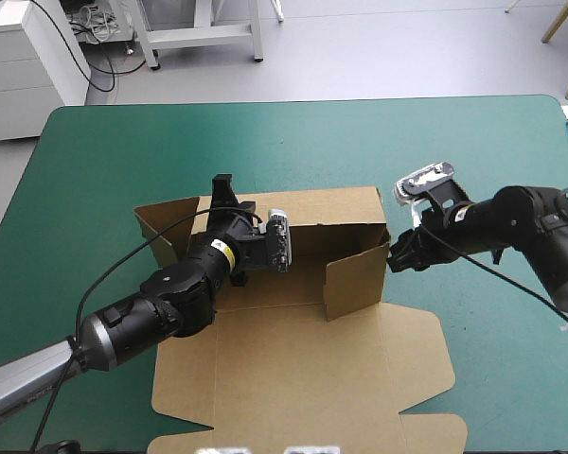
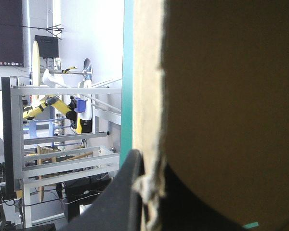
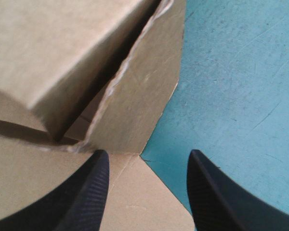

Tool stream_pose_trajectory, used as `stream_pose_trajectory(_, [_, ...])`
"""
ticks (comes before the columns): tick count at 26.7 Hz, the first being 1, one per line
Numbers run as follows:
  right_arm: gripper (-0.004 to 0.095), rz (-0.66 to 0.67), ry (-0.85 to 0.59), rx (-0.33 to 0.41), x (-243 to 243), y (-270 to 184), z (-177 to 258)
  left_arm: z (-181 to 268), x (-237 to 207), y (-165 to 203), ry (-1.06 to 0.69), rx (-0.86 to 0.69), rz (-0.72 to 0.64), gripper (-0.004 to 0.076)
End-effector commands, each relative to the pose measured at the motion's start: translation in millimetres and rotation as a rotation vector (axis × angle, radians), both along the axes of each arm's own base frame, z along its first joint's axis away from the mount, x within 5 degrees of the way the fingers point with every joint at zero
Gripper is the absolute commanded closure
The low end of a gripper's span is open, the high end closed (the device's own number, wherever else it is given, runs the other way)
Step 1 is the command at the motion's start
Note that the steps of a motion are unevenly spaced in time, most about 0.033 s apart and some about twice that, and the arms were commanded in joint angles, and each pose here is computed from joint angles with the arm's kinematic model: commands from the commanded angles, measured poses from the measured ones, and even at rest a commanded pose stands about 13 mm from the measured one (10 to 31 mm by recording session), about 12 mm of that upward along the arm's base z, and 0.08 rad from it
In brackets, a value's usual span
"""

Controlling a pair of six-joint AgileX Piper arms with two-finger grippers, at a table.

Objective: Fold the box

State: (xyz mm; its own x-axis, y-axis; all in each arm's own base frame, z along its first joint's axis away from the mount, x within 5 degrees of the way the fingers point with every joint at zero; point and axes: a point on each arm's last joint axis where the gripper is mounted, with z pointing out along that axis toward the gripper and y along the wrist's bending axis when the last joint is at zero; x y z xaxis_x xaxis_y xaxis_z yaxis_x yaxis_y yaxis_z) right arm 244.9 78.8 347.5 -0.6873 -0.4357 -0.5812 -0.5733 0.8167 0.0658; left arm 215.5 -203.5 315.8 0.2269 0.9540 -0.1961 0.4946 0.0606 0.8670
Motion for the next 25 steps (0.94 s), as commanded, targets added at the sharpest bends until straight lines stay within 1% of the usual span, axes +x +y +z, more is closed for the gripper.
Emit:
stream_pose_trajectory(1, [0.0439, 0.022, -0.121, 0.062, -14, -1, 12, 12, -4, -3, -0.007, -0.075, -0.027, 0.0731])
stream_pose_trajectory(7, [0.0439, 0.086, -0.125, 0.155, -20, 8, -6, 12, -4, -4, -0.01, -0.08, -0.044, 0.0731])
stream_pose_trajectory(12, [0.0461, 0.049, -0.167, 0.167, -16, 7, -7, 12, -5, -4, 0.006, -0.094, -0.038, 0.0731])
stream_pose_trajectory(19, [0.0472, 0.026, -0.175, 0.192, -15, 8, -6, 7, -6, -4, 0.031, -0.098, -0.037, 0.0731])
stream_pose_trajectory(21, [0.0472, -0.003, -0.181, 0.223, -13, 8, -4, 3, -7, -4, 0.039, -0.095, -0.047, 0.0731])
stream_pose_trajectory(22, [0.0472, -0.005, -0.175, 0.254, -14, 10, -3, -1, -8, -5, 0.047, -0.095, -0.06, 0.0731])
stream_pose_trajectory(23, [0.0472, -0.005, -0.176, 0.255, -14, 11, -2, -1, -9, -5, 0.051, -0.098, -0.06, 0.0731])
stream_pose_trajectory(25, [0.0467, -0.003, -0.199, 0.232, -13, 9, -2, -1, -9, -6, 0.063, -0.117, -0.068, 0.0731])
